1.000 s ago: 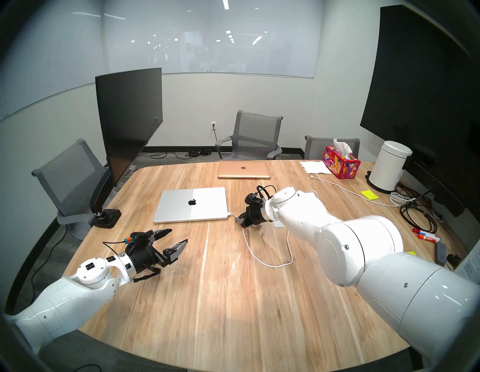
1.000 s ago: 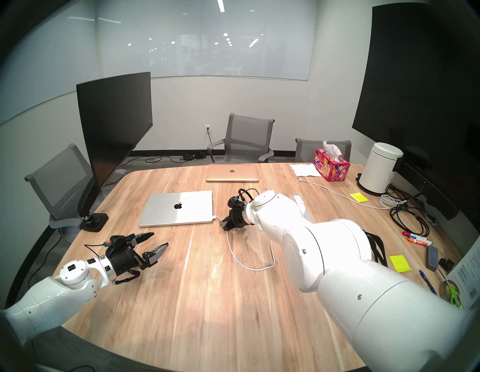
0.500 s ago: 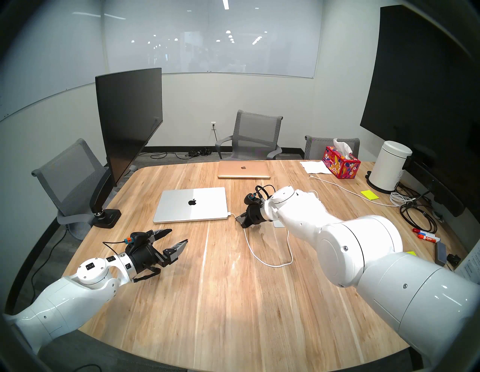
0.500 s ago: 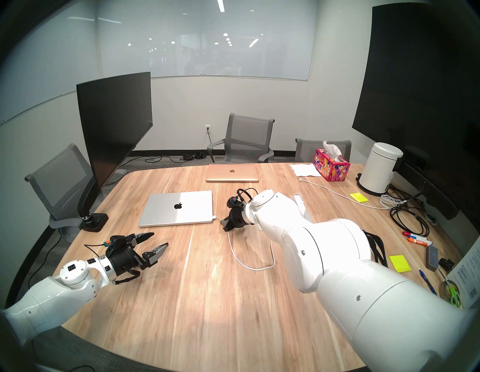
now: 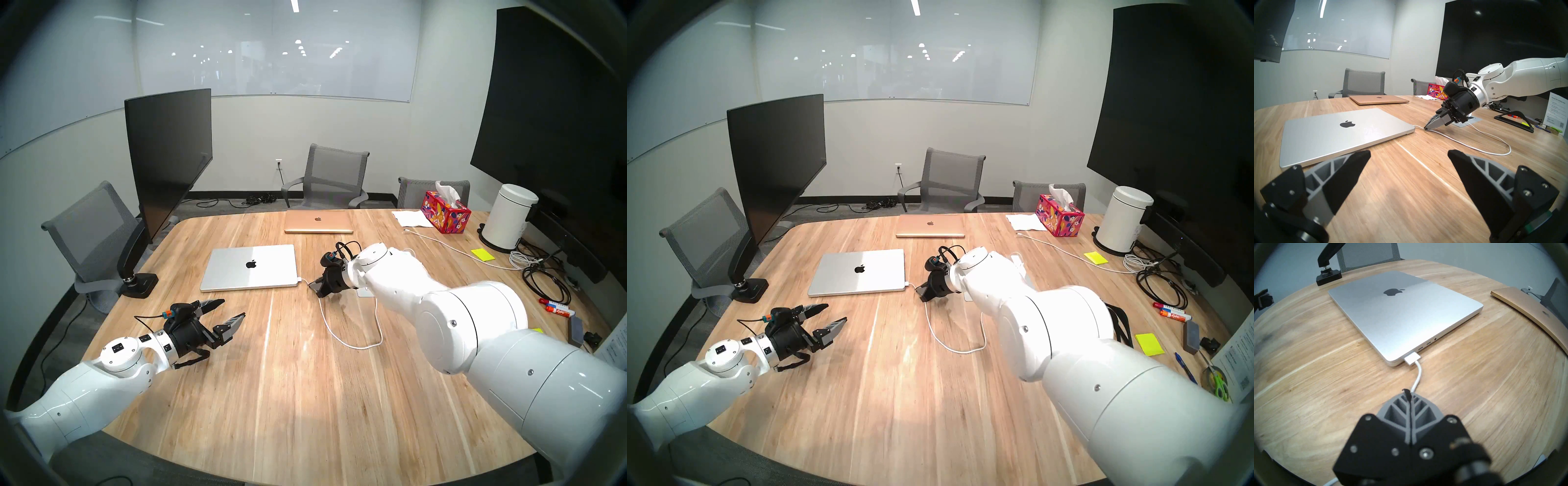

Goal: Unplug the charging cable from the port of the MacBook and lay it on the desk

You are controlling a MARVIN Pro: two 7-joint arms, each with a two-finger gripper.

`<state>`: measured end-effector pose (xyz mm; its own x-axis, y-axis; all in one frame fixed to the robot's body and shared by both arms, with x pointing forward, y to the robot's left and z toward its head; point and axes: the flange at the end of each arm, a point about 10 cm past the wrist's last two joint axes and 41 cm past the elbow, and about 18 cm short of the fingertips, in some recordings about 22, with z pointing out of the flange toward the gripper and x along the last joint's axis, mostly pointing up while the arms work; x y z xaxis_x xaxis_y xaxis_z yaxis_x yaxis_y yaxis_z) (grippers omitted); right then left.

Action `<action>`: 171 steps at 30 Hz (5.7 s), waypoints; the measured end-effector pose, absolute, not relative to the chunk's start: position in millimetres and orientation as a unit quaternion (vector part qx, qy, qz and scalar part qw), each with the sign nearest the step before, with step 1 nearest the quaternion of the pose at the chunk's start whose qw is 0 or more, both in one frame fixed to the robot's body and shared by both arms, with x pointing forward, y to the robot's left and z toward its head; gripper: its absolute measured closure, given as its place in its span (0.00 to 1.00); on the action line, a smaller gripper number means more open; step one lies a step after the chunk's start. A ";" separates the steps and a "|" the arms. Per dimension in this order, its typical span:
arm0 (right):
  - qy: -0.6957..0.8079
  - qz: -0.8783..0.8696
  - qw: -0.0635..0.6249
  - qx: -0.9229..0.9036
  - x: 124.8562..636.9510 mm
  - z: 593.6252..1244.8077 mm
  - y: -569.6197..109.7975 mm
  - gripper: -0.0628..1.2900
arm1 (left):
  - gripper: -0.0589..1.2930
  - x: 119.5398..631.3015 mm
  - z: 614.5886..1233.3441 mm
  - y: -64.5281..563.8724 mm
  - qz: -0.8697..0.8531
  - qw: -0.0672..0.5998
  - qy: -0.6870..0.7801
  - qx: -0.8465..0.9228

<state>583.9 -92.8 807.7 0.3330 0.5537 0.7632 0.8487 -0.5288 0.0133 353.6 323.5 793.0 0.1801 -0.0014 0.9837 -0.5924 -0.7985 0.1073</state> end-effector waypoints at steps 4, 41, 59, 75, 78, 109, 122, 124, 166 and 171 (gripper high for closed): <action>-0.441 -0.372 0.202 -0.791 584.8 809.6 -94.9 0.97 | 0.03 353.6 793.0 323.6 0.607 0.243 -0.204 0.729; -0.444 -0.370 0.223 -0.785 585.2 817.0 -96.0 0.84 | 0.03 353.8 793.2 323.7 0.607 0.243 -0.204 0.729; -0.461 -0.363 0.209 -0.782 582.9 812.4 -92.6 0.07 | 0.03 353.7 793.1 323.7 0.607 0.243 -0.204 0.729; -0.467 -0.361 0.190 -0.785 582.1 806.2 -94.5 0.07 | 0.03 353.7 793.2 323.8 0.607 0.243 -0.204 0.729; -0.466 -0.362 0.190 -0.785 582.0 805.8 -94.5 0.07 | 0.03 353.7 793.1 323.7 0.607 0.243 -0.204 0.729; -0.453 -0.364 0.208 -0.787 580.4 804.5 -95.4 0.68 | 0.03 353.7 793.1 323.8 0.607 0.243 -0.204 0.729; -0.455 -0.361 0.209 -0.787 579.6 803.8 -97.0 0.72 | 0.03 353.7 793.2 323.9 0.607 0.243 -0.204 0.729; -0.455 -0.360 0.208 -0.787 579.6 803.6 -97.5 0.72 | 0.03 353.7 793.1 323.9 0.607 0.243 -0.204 0.729; -0.430 -0.392 0.234 -0.779 592.5 830.3 -109.2 0.97 | 0.03 353.7 793.2 323.9 0.607 0.243 -0.204 0.729; -0.427 -0.398 0.240 -0.776 594.3 835.1 -109.6 0.97 | 0.03 353.7 793.2 324.0 0.607 0.243 -0.204 0.729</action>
